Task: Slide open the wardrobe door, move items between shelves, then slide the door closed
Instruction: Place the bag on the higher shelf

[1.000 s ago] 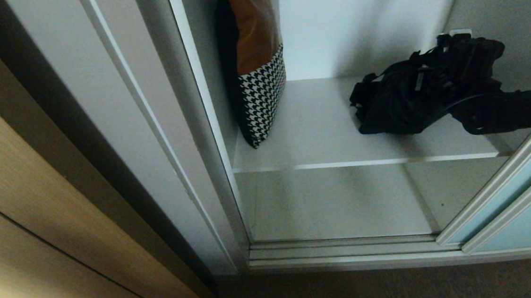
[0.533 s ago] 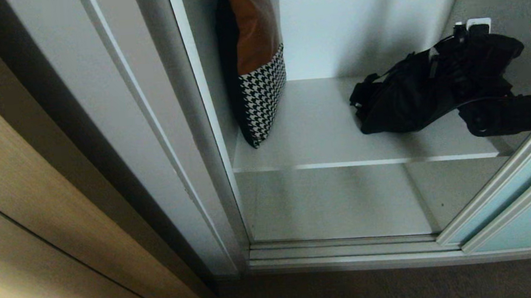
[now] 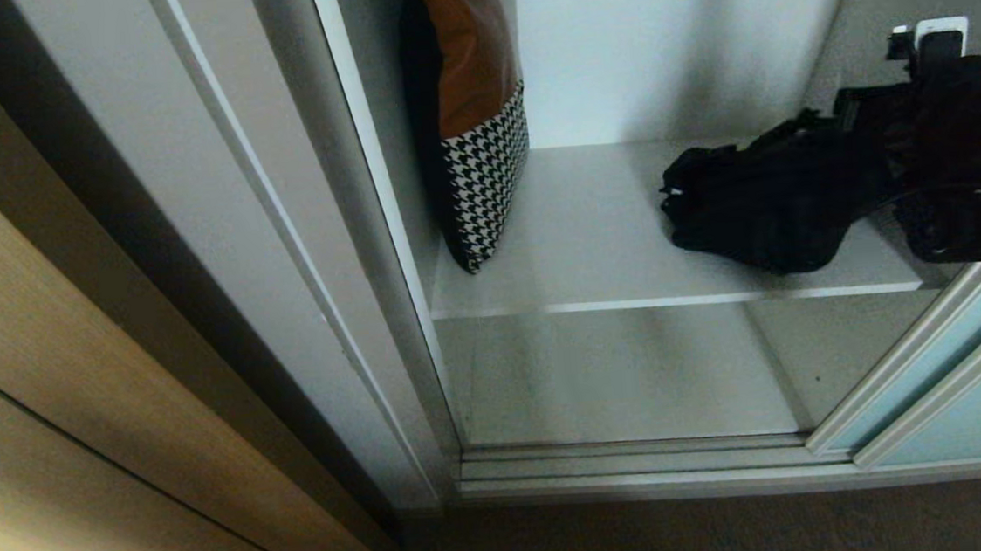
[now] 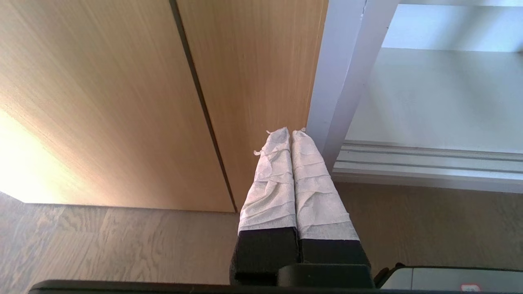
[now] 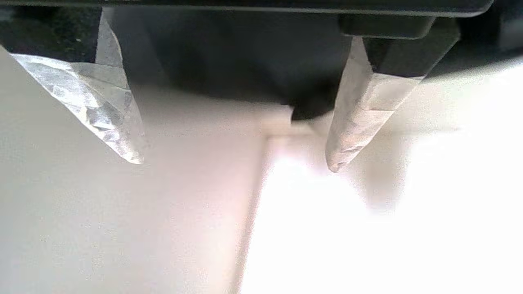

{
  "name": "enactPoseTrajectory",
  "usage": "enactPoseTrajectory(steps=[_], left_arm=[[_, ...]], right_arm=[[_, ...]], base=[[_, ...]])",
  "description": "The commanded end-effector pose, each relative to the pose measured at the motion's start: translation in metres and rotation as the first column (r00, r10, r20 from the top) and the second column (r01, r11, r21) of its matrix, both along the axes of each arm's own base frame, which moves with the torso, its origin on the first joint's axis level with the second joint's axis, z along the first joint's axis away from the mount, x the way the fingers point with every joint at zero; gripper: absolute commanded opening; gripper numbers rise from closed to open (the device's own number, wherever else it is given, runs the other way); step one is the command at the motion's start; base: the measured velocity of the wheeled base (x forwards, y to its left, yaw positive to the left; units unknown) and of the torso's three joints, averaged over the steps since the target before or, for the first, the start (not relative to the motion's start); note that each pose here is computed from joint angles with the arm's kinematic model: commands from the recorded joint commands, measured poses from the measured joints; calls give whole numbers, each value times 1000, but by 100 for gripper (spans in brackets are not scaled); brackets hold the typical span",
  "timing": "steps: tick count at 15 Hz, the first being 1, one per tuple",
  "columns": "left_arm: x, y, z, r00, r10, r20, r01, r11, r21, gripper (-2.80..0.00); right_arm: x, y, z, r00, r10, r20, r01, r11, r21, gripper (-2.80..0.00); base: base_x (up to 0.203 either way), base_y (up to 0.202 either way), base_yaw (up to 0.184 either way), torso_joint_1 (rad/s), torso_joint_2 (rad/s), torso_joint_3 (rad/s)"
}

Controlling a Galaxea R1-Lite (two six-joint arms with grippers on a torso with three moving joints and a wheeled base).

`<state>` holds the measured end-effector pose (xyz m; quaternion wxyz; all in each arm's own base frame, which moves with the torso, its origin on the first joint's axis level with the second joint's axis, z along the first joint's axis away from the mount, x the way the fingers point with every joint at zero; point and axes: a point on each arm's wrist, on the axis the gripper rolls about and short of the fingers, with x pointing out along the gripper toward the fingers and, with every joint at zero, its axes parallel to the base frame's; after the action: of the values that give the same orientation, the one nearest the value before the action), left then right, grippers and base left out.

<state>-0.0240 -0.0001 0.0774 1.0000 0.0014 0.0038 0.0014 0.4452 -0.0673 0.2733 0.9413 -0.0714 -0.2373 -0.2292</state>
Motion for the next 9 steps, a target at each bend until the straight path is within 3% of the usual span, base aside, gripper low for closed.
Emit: enactPoseTrajectory(steps=[1,4,6,8,9], left_arm=[[0,0,0,1000,0,-2,0,1000,0,-280],[0,0,0,1000,0,-2,0,1000,0,-280],[0,0,0,1000,0,-2,0,1000,0,-280],[0,0,0,1000,0,-2,0,1000,0,-280],[0,0,0,1000,0,-2,0,1000,0,-280]], right_arm=[[-23,0,20,998,-17,56,19,1000,-25,0],[-43,0,24,994,-32,107,44,992,-115,0],[-60,4,34,991,-24,131,41,991,-125,0],[-83,12,40,995,5,99,7,992,-126,0],[-96,16,41,997,31,65,-23,991,-129,-280]], base=[[0,0,0,0,0,0],[0,0,0,0,0,0],[0,0,0,0,0,0],[0,0,0,0,0,0],[0,0,0,0,0,0]])
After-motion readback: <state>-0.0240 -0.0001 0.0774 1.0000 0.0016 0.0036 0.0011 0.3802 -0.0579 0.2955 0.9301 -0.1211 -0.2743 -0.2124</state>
